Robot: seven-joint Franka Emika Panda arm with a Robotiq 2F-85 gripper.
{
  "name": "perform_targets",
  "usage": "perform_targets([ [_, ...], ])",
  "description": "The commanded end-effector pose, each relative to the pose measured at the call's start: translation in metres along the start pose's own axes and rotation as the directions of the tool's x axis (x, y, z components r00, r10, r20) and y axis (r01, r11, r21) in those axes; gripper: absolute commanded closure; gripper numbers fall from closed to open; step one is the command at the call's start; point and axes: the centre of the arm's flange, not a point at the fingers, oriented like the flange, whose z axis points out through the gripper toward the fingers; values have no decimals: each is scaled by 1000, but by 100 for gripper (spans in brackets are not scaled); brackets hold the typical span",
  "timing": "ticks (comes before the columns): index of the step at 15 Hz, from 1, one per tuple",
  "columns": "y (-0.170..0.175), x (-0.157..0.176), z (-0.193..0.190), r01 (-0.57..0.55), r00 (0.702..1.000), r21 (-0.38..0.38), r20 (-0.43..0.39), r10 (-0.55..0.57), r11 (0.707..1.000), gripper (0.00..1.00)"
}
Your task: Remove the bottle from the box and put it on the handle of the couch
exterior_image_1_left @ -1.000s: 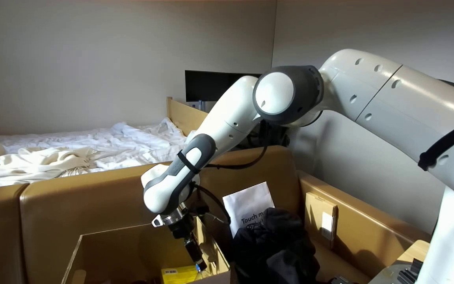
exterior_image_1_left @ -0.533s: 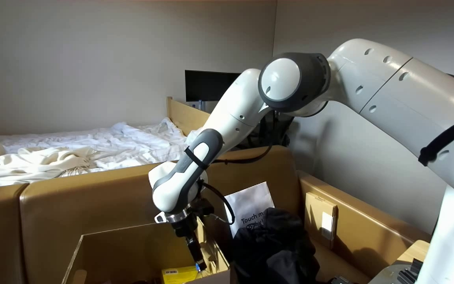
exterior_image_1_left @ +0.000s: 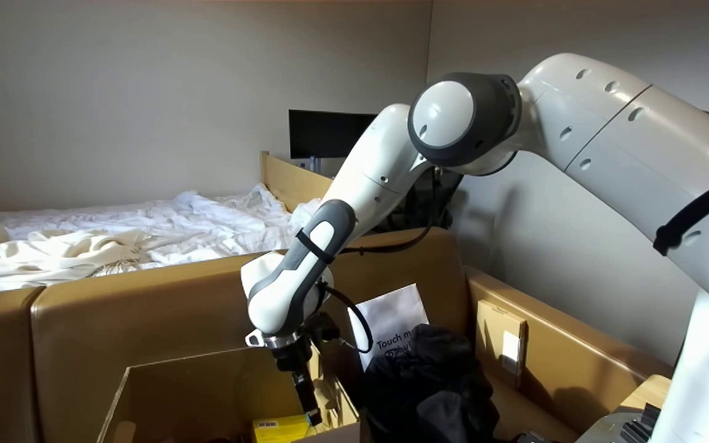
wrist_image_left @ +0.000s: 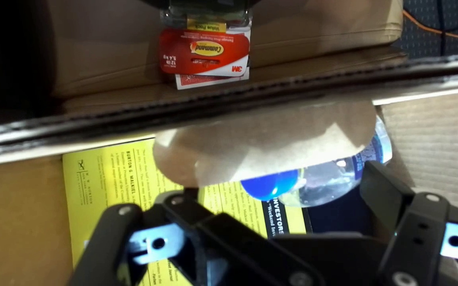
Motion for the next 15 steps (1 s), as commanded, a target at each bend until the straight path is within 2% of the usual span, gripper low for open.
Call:
perform_targets([
  [1, -19, -21, -5, -128, 990, 3, 63, 127, 992, 0],
  [5, -20, -22, -7, -173, 981, 2, 86, 172, 985, 0],
  [7, -20, -24, -7, -133, 990, -5, 44, 133, 991, 0],
  [8, -4, -3, -3, -132, 991, -2, 34, 132, 991, 0],
  [14, -1, -3, -3, -140, 990, -7, 31, 141, 990, 0],
  [15, 6, -7, 0, -111, 993, -4, 36, 111, 994, 0],
])
